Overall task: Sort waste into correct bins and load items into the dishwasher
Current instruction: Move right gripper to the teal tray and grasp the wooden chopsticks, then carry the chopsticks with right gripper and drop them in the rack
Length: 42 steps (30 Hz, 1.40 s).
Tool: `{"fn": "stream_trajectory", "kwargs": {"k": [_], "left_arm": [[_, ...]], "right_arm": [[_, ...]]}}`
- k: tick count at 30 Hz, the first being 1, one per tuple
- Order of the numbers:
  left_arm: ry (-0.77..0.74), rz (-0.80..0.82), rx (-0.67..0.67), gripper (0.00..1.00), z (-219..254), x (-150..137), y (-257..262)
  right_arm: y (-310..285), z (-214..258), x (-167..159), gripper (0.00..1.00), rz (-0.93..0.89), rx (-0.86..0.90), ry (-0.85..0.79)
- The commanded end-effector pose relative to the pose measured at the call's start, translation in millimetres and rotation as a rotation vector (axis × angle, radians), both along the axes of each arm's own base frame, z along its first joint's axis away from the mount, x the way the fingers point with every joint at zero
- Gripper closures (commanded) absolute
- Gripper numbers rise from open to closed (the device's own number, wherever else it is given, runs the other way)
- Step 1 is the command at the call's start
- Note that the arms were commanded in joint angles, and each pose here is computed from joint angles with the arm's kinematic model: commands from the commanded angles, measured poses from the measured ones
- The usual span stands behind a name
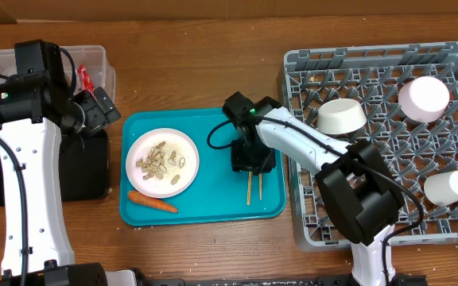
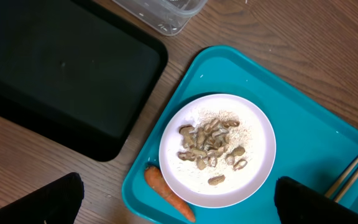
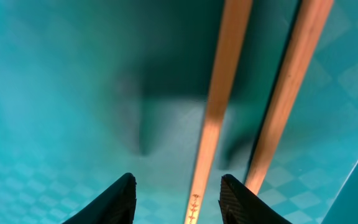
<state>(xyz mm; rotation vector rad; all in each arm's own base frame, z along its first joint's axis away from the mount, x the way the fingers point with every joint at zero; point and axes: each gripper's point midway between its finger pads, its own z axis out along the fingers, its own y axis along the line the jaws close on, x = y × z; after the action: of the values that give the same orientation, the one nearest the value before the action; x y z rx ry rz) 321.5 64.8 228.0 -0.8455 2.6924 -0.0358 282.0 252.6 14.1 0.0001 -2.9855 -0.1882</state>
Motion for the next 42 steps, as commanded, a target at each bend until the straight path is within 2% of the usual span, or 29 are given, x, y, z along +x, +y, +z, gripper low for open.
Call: {"fn": "stream_trajectory", "kwargs": {"k": [1,5,9,11,15,22,26,31,36,42], "left_arm": [[0.006,-0.027,-0.003,0.0,-3,4,0],[0.017,-0.031,-0.004,0.0,-6,5,0],[0.027,-0.031,-0.007,0.0,-10,6,1],[0.026,-0.031,-0.007,0.0,-10,7,1],[0.026,-0.031,-0.006,0.0,-10,7,1],[0.027,-0.032,-0.009,0.0,-10,6,0],[0.027,-0.031,-0.009,0.0,-10,6,0],[0.027,-0.031,-0.009,0.0,-10,6,0],[0.027,-0.031,-0.009,0.0,-10,6,0],[0.022,-0.031,-0.008,0.0,-10,8,0]], "right_arm": [[-7,-10,-8,0.54,-0.024,-0.04,0.012],[-10,-18,-15,0.55,-0.018,-0.05,0.025],[-12,-22,-17,0.73,-0.018,-0.053,0.028],[-12,-21,-17,0.87,-0.018,-0.053,0.029],[-11,-21,-16,0.96,-0.018,-0.05,0.025],[-3,-2,-3,0.96,0.013,-0.019,-0.009],[-3,42,21,0.96,0.037,0.017,-0.106],[-35,107,39,0.96,0.06,0.004,-0.25],[-90,141,34,0.96,0.019,-0.074,-0.273],[-127,135,12,0.96,0.097,-0.134,-0.152]]}}
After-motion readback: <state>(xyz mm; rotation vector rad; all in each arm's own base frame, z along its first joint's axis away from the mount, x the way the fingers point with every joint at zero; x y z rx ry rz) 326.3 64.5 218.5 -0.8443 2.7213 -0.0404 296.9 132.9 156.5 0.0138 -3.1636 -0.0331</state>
